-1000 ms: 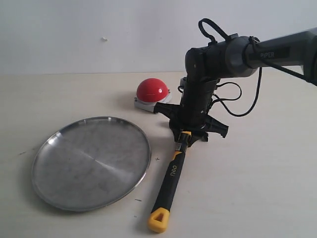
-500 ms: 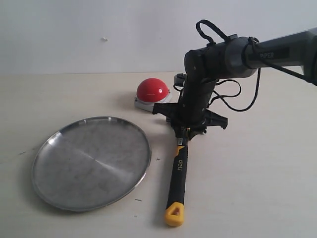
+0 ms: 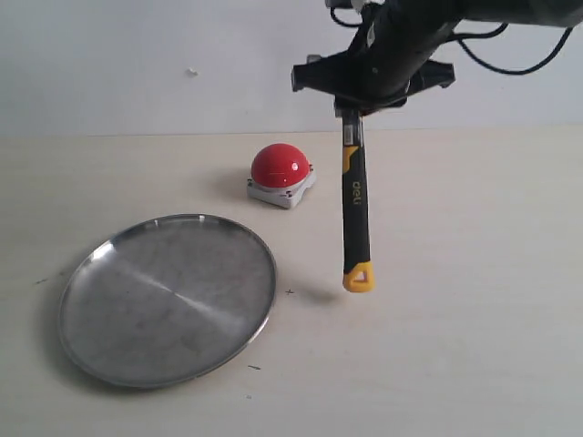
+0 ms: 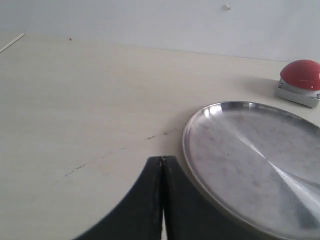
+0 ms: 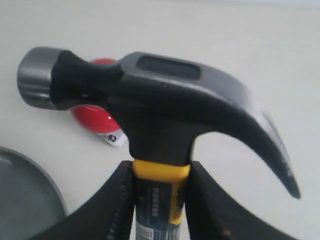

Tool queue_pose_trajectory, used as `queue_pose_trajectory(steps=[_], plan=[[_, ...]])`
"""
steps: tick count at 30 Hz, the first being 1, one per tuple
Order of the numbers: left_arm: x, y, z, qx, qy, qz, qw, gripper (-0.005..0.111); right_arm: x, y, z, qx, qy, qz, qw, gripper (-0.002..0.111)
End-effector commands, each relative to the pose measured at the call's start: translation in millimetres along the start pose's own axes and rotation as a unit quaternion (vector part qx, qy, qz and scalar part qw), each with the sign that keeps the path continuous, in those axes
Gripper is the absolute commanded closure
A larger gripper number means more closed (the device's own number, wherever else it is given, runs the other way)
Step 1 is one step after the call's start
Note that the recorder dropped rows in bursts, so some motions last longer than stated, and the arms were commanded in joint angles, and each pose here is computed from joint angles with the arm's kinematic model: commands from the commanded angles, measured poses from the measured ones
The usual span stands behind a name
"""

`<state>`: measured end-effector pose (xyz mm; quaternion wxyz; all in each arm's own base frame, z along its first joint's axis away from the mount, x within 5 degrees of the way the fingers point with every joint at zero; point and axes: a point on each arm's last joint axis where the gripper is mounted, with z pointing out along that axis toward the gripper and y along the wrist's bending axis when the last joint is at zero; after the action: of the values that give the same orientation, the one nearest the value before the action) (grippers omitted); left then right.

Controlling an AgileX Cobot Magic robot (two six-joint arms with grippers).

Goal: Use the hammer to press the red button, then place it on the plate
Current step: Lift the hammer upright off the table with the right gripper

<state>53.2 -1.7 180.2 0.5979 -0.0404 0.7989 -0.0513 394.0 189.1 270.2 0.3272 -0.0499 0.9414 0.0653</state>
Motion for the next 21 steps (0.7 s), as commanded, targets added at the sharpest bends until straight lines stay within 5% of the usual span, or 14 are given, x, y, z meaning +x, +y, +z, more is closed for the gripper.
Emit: queue_pose_trajectory(steps=[1, 6, 8, 21], plan=[[-0.3, -0.5, -0.3, 0.005, -0.004, 0.001, 1.0, 0.107, -22.1, 1.4, -51.7, -0.035, -0.09, -0.05, 0.994, 0.108], [-0.3, -0.5, -0.3, 0.005, -0.004, 0.001, 1.0, 0.107, 2.1, -1.1, -66.1, -0.103, -0.201, -0.051, 0.973, 0.108], [-0.3, -0.5, -0.3, 0.005, -0.004, 0.001, 1.0, 0.107, 26.4, -8.0, -62.3, -0.089, -0.189, -0.121, 0.971, 0.108], [-0.5, -0.5, -0.3, 0.004, -0.005, 0.0, 1.0, 0.107, 14.5, -16.7, -112.9, -0.104, -0.267, -0.101, 0.953, 0.108]])
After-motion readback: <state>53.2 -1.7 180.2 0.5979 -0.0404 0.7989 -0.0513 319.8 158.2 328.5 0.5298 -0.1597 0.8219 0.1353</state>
